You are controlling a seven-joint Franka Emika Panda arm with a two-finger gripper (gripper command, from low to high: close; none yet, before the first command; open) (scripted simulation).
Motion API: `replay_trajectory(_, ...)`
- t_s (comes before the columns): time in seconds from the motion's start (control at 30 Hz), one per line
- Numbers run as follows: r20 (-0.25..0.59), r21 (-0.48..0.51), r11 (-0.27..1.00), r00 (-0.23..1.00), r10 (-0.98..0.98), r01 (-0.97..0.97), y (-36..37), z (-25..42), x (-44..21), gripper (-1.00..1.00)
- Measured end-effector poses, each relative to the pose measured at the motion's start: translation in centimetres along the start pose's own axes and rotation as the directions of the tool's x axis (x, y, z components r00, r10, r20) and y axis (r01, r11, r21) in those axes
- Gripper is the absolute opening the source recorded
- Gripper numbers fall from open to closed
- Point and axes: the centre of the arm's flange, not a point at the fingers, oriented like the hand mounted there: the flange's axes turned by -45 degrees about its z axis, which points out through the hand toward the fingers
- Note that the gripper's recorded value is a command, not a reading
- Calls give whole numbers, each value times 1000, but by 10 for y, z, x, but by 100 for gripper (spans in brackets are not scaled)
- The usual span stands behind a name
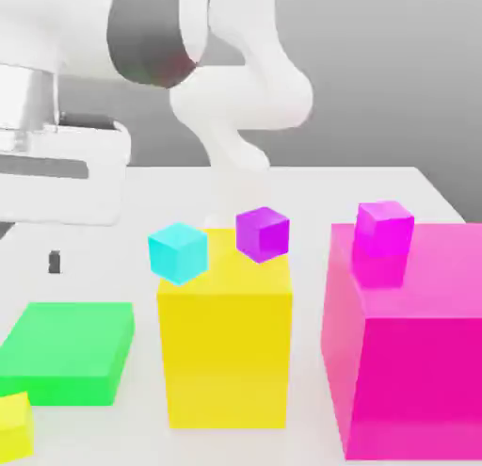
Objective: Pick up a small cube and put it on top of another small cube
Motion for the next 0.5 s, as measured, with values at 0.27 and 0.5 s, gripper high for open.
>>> replay_trajectory(0.27, 147, 126, 988, 983, -107, 88, 34, 140, -71, 0)
replay_trajectory(0.5, 155, 166, 982, 981, -115, 89, 30, 201, -88, 0)
